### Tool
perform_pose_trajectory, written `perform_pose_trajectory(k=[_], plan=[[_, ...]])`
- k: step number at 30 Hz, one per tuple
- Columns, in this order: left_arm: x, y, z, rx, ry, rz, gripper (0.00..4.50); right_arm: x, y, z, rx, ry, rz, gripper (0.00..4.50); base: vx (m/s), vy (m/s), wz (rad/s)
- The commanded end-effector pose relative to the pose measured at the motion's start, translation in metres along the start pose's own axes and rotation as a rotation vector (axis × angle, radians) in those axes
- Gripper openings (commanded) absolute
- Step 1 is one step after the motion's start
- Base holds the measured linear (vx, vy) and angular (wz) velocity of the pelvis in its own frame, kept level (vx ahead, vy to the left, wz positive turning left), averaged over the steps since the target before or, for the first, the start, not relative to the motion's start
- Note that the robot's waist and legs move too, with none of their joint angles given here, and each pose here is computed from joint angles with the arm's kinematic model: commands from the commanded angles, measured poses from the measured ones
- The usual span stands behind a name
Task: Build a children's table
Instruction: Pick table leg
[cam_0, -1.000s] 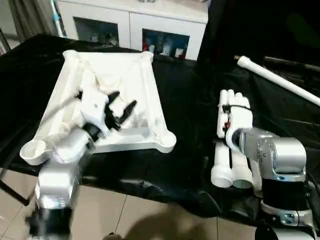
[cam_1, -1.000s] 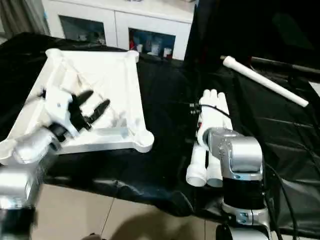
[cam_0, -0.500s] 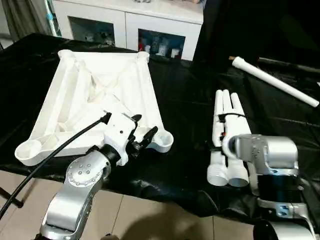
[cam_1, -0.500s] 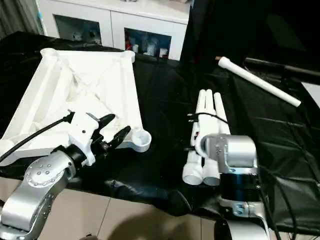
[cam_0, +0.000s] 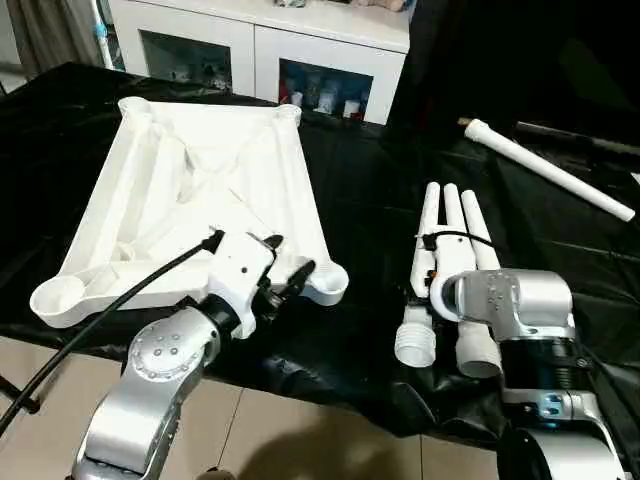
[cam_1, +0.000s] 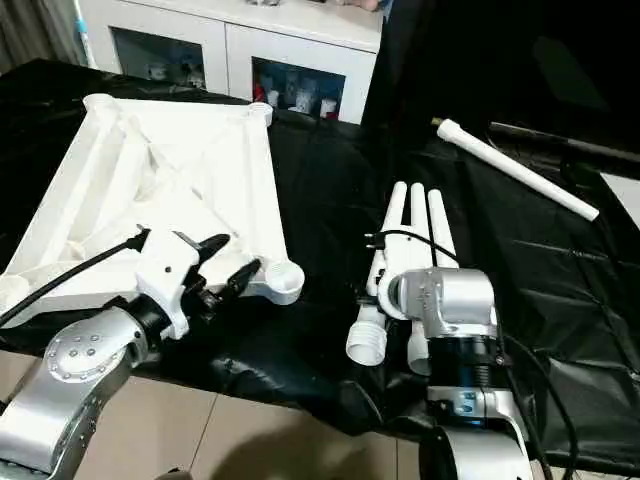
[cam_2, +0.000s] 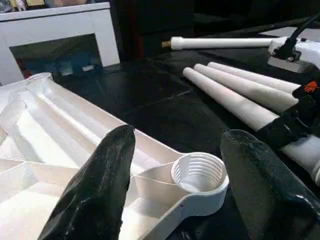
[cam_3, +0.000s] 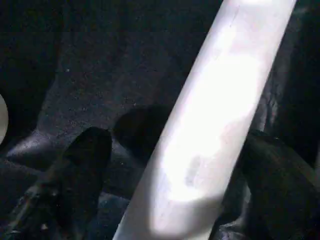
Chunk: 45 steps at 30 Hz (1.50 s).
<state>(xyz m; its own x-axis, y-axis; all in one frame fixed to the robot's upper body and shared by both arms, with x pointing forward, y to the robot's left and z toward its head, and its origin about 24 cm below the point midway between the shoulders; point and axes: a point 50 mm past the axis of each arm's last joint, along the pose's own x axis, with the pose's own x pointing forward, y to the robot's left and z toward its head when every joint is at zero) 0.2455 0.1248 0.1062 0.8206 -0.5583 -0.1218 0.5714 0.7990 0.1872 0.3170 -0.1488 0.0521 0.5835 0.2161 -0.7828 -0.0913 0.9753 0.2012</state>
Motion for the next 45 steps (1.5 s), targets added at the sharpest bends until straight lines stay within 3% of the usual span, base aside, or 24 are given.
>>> perform_pose_trajectory(k=[1, 11, 21, 27, 31, 32, 34, 37, 39, 41, 44, 45], plan=[[0.001, -0.002, 0.004, 0.013, -0.007, -0.011, 3.06, -0.001, -0.002, 0.007, 0.028, -0.017, 0.012, 3.80, 0.000, 0.000, 0.00], [-0.001, 0.001, 0.005, 0.024, -0.001, 0.000, 3.06, 0.007, -0.004, 0.003, 0.071, 0.016, 0.031, 3.14, 0.000, 0.000, 0.00], [-0.002, 0.004, 0.005, 0.032, 0.004, 0.017, 3.06, 0.012, -0.002, 0.003, 0.109, 0.027, 0.046, 2.07, 0.000, 0.000, 0.00], [-0.001, 0.006, 0.005, 0.040, 0.002, 0.034, 3.06, 0.014, -0.001, 0.006, 0.128, 0.016, 0.059, 1.82, 0.000, 0.000, 0.00], [0.001, 0.015, 0.010, 0.053, -0.025, 0.079, 3.06, 0.010, 0.002, 0.017, 0.172, -0.049, 0.094, 1.81, 0.000, 0.000, 0.00], [0.004, 0.023, 0.013, 0.022, -0.037, 0.115, 3.35, 0.005, 0.007, 0.030, 0.188, -0.152, 0.147, 1.81, 0.000, 0.000, 0.00], [0.005, 0.027, 0.015, -0.016, -0.044, 0.133, 3.42, -0.001, 0.010, 0.040, 0.194, -0.236, 0.189, 1.81, 0.000, 0.000, 0.00], [0.014, 0.034, 0.033, -0.240, -0.160, 0.125, 3.63, -0.021, 0.020, 0.059, 0.111, -0.469, 0.370, 1.80, 0.000, 0.000, 0.00], [0.018, 0.033, 0.041, -0.309, -0.204, 0.081, 3.83, -0.028, 0.024, 0.062, 0.081, -0.504, 0.448, 1.80, 0.000, 0.000, 0.00], [0.032, 0.027, 0.061, -0.519, -0.248, -0.050, 3.95, -0.050, 0.038, 0.060, -0.009, -0.529, 0.713, 1.80, 0.000, 0.000, 0.00], [0.043, 0.027, 0.070, -0.620, -0.257, -0.120, 4.25, -0.066, 0.047, 0.055, -0.061, -0.538, 0.887, 1.80, 0.000, 0.000, 0.00], [0.051, 0.028, 0.082, -0.684, -0.279, -0.187, 4.30, -0.078, 0.053, 0.050, -0.099, -0.530, 1.008, 1.80, 0.000, 0.000, 0.00]])
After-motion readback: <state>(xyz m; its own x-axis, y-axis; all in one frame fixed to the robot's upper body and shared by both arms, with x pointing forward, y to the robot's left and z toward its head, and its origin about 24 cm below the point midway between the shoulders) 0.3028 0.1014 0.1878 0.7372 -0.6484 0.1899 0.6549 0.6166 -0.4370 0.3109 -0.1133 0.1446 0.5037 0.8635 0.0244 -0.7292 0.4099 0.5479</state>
